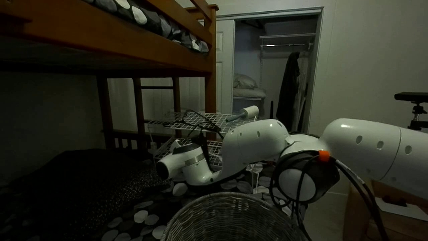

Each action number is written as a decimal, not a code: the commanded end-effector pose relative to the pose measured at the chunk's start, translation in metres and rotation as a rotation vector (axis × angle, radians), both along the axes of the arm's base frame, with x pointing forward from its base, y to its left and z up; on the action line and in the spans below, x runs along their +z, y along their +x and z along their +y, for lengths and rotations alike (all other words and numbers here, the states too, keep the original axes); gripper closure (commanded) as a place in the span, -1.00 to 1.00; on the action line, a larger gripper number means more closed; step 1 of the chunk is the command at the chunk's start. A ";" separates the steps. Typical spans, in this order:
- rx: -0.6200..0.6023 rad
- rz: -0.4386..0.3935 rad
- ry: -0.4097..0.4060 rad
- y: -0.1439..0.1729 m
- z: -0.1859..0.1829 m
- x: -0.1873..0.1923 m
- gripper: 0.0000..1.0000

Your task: Take the hanger out of the basket

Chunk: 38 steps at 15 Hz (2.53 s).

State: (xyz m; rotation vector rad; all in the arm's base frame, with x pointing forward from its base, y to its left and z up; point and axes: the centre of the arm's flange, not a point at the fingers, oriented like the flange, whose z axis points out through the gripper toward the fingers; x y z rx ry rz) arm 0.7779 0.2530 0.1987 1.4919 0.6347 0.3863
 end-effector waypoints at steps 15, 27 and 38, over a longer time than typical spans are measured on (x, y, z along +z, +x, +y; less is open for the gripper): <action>0.100 0.056 0.305 -0.141 0.162 0.143 -1.00; -0.024 0.090 0.752 -0.166 0.096 0.223 -1.00; -0.117 0.025 0.813 -0.139 0.103 0.207 -1.00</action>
